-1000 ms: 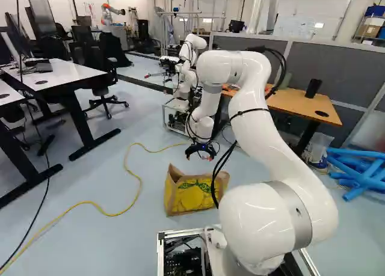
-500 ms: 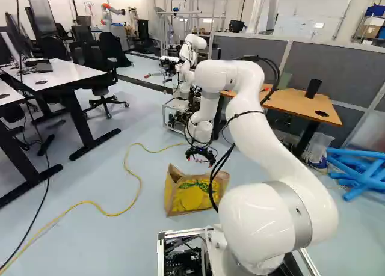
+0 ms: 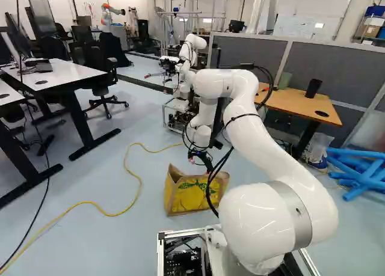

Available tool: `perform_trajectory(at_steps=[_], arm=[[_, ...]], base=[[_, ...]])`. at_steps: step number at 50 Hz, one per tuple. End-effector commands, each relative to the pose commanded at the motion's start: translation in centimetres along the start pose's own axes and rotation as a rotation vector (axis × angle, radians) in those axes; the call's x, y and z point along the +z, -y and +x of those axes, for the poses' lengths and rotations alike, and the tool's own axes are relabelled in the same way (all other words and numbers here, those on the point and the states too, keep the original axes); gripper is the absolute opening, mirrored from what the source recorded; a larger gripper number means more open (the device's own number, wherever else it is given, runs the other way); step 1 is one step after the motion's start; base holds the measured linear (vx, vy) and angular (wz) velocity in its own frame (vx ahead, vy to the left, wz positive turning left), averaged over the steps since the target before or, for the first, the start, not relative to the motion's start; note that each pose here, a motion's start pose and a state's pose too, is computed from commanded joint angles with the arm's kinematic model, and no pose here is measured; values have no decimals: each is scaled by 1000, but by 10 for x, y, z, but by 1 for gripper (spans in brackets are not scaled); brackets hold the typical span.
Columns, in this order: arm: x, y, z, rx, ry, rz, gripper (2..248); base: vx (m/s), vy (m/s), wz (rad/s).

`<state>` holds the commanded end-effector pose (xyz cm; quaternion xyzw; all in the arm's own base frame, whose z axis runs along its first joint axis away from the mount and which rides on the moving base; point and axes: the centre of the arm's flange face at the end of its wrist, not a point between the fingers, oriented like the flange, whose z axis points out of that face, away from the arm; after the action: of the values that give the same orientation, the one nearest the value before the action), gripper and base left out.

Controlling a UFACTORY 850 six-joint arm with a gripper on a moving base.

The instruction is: Pick up the bag on the ground and place it on the table

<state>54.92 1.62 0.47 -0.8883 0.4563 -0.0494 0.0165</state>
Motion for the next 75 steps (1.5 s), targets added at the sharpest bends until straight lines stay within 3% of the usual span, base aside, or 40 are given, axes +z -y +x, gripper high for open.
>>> perform_trajectory(at_steps=[22, 29, 55, 75], arm=[[34, -2, -4, 365, 37, -39, 247], [44, -2, -6, 438, 52, -53, 247], [83, -4, -12, 584, 102, -92, 247], [114, -6, -14, 605, 106, -99, 247]], base=[[0, 0, 0], [0, 0, 0], [0, 0, 0], [0, 0, 0]])
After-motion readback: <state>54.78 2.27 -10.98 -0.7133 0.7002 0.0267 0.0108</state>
